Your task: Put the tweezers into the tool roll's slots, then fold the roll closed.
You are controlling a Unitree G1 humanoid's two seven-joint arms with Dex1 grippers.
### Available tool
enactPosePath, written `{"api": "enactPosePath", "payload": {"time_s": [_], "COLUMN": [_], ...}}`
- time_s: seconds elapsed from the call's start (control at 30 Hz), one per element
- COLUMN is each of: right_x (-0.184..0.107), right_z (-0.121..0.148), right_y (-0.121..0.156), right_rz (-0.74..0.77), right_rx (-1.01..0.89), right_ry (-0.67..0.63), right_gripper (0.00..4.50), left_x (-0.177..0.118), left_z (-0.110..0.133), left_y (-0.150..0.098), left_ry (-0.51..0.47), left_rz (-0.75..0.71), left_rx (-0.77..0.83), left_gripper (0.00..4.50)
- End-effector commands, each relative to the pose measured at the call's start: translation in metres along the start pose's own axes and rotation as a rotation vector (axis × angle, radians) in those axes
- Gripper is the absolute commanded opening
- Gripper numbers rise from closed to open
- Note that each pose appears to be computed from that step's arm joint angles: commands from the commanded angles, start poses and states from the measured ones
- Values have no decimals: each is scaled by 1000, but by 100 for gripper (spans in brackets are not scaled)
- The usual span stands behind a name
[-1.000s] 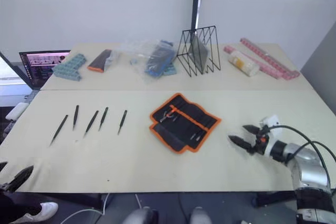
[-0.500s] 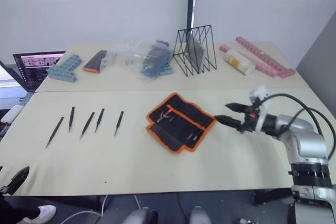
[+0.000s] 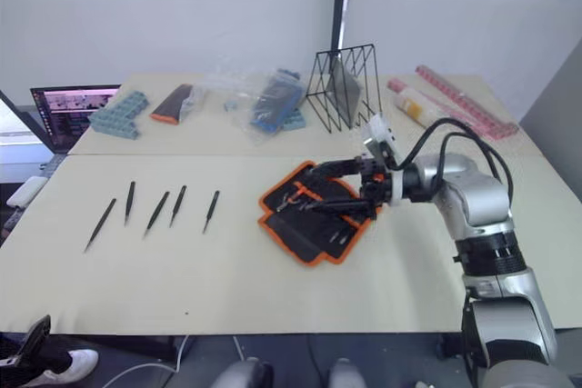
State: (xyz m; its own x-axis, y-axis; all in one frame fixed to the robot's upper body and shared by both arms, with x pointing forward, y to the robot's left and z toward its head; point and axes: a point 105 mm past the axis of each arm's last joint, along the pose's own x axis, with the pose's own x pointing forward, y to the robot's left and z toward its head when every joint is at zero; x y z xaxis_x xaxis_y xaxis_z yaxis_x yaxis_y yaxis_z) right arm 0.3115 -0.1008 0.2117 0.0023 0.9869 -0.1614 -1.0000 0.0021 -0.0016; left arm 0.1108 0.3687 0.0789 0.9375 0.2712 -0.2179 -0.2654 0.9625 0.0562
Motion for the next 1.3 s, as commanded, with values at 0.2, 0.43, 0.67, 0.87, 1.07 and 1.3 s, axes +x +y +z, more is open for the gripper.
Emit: {"api": "enactPosePath", "payload": {"time_s": [0.2, 0.43, 0.67, 0.87, 1.07, 1.3], "right_x": [8, 3, -9, -18, -25, -30], "right_z": [9, 6, -2, -2, -1, 1], "right_y": [-1, 2, 13, 20, 23, 25], "right_rz": [35, -19, -103, -171, -218, -255], "right_rx": [-91, -101, -110, -116, -114, -116], "right_ry": [-9, -7, 7, 10, 11, 12], "right_gripper": [447, 447, 447, 447, 447, 450], "left_x": [0, 50, 113, 148, 172, 184], "left_z": [16, 37, 54, 51, 53, 48], "left_y": [2, 1, -15, -23, -31, -29], "left_ry": [-51, -82, -65, -5, 26, 88], "left_rz": [41, -14, -145, -189, -187, -178], "left_rx": [20, 17, 46, 55, 60, -33], "left_gripper": [450, 450, 450, 450, 450, 228]}}
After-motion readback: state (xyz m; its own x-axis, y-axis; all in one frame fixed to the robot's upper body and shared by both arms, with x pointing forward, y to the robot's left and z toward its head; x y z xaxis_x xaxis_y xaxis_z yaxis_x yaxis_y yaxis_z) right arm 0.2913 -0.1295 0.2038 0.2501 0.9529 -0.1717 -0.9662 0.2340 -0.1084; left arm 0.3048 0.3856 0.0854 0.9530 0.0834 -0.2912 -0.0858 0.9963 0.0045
